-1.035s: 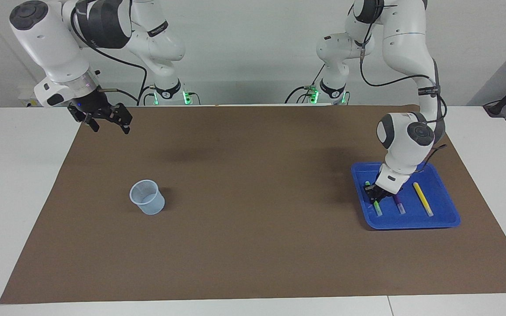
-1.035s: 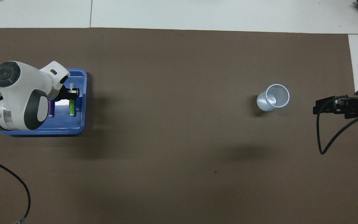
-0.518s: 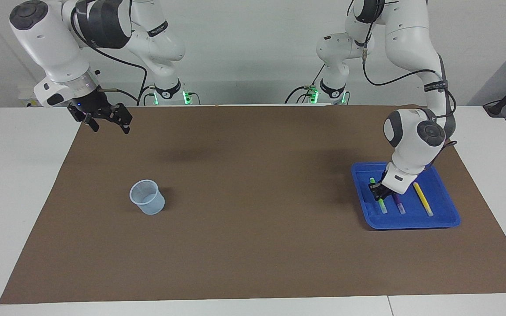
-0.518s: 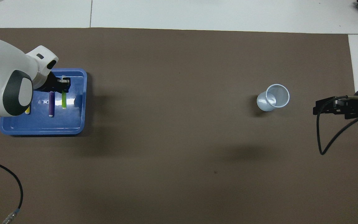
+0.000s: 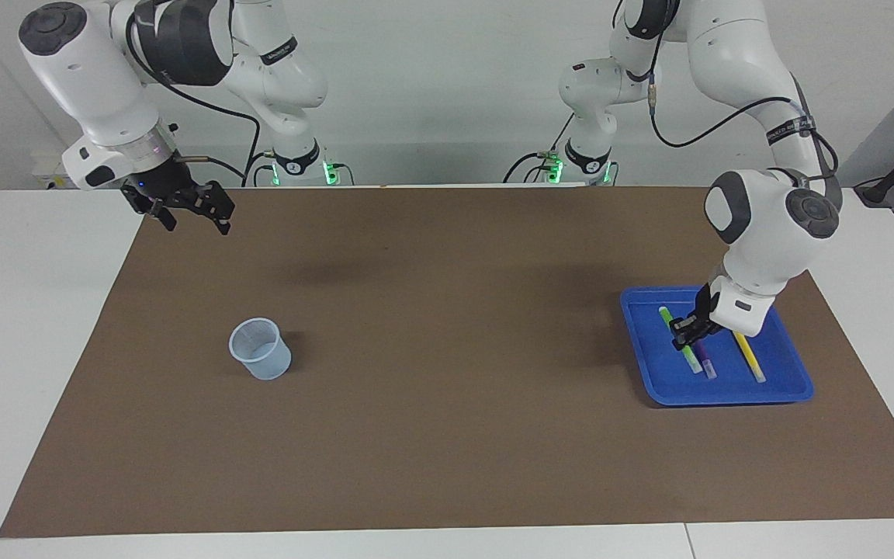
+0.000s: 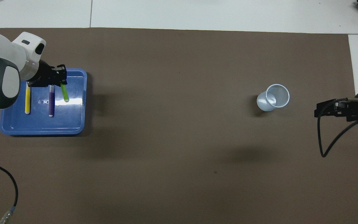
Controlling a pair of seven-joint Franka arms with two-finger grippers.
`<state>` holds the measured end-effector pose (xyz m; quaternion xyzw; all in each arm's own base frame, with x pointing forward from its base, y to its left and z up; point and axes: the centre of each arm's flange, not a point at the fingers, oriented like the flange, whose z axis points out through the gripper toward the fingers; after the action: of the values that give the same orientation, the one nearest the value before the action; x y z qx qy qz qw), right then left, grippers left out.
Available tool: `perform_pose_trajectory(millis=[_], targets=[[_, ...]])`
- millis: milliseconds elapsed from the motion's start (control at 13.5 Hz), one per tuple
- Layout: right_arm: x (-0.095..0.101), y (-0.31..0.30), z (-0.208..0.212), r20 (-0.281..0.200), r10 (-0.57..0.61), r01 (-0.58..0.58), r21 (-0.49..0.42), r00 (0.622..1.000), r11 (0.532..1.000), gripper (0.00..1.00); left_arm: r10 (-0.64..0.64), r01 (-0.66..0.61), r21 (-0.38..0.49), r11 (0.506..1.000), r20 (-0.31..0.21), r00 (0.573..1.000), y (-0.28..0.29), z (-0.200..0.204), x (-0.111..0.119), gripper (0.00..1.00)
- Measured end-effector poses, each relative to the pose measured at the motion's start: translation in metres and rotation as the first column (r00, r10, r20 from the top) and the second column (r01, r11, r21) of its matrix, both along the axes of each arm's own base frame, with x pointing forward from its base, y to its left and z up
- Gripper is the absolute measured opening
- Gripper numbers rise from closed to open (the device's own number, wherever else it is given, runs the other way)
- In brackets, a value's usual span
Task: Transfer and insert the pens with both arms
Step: 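Lift the green pen out of the tray with the left gripper, then carry the green pen toward the right gripper while the right gripper approaches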
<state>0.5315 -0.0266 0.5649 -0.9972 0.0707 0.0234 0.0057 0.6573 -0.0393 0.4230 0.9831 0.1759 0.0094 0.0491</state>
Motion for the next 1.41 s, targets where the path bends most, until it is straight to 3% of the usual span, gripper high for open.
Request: perform_pose_trajectory(millis=[370, 518, 740, 961, 1183, 1405], targets=[[-0.005, 0.001, -0.008, -0.009, 0.028, -0.028, 0.001, 1.0, 1.0, 1.0, 0.339, -0.341, -0.043, 0.939, -0.043, 0.94, -0.053, 0.045, -0.015, 0.17], [-0.005, 0.007, -0.007, 0.004, 0.02, -0.021, 0.095, 1.0, 0.995, 1.0, 0.446, -0.45, -0.049, 0.892, -0.075, 0.892, -0.07, 0.066, -0.028, 0.17], [-0.002, 0.01, -0.001, 0.04, -0.038, 0.022, 0.329, 0.998, 0.944, 1.0, 0.617, -0.626, -0.048, 0.778, -0.129, 0.777, -0.111, 0.075, -0.041, 0.17], [0.004, 0.026, 0.008, 0.086, -0.076, 0.025, 0.486, 0.993, 0.874, 1.0, 0.728, -0.742, -0.029, 0.67, -0.171, 0.664, -0.171, 0.078, -0.059, 0.17], [0.015, 0.061, 0.017, 0.176, -0.09, -0.018, 0.532, 0.98, 0.846, 1.0, 0.78, -0.796, -0.017, 0.605, -0.19, 0.596, -0.228, 0.084, -0.083, 0.17], [0.02, 0.088, 0.011, 0.197, -0.094, -0.036, 0.572, 0.976, 0.82, 1.0, 0.859, -0.884, -0.071, 0.463, -0.211, 0.467, -0.277, 0.095, -0.099, 0.17]])
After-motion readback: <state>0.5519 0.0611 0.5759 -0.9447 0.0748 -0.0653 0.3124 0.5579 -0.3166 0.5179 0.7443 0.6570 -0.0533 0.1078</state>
